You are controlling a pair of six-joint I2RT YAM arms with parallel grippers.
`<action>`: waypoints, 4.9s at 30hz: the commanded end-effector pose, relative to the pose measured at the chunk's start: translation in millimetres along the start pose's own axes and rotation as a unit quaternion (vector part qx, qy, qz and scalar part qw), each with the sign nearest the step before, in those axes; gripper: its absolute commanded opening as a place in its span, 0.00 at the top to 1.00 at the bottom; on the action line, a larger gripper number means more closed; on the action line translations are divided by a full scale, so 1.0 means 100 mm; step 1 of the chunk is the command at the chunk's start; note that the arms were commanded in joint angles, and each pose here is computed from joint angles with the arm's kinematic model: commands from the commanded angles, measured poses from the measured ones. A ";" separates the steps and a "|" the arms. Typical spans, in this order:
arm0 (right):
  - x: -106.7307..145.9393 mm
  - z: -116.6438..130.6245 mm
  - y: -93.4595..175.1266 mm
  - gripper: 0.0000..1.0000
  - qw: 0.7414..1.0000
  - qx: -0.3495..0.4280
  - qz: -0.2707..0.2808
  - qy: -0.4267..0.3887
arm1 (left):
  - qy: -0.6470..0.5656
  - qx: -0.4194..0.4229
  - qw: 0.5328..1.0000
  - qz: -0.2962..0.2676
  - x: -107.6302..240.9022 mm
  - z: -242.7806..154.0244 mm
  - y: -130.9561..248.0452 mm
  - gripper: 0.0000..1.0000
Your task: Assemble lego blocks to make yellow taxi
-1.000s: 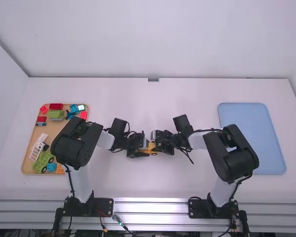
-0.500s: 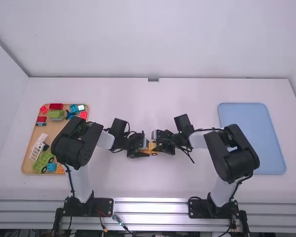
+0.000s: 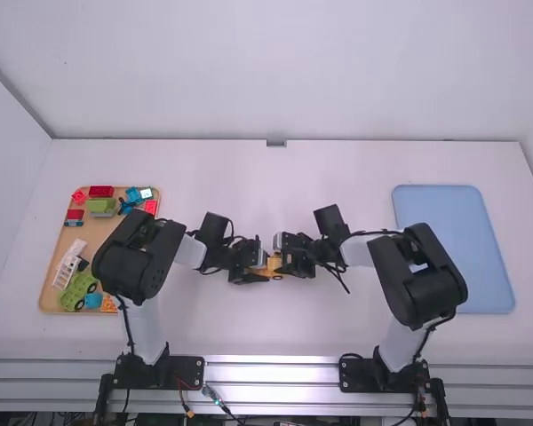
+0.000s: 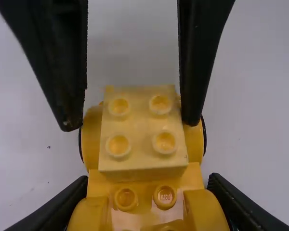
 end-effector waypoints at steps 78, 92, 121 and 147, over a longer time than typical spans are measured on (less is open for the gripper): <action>0.37 0.38 -0.09 1.00 0.987 -0.034 0.148 -0.053 | 0.004 0.006 1.000 0.007 0.09 -0.04 -0.02 0.49; -0.20 0.02 0.21 1.00 0.996 0.014 -0.042 0.077 | 0.002 0.005 1.000 0.006 0.09 -0.04 -0.02 0.49; -0.09 -0.21 0.79 0.01 0.990 0.098 -0.096 -0.034 | -0.007 0.008 1.000 0.008 -0.22 0.23 -0.02 0.09; -0.19 -0.44 0.86 0.01 0.982 0.139 -0.116 -0.046 | 0.155 -0.228 0.946 0.171 -0.72 0.13 1.71 0.01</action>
Point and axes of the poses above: each hand's point on the last joint's axis, 136 mm out from that joint toward the fingers, its own y axis back along the fingers, its own z axis along the line the jaws close on, x = y × z, the point moved 6 cm from there along y, back along the fingers, and after that the axes turned 15 degrees about y, right-handed, at the moved point
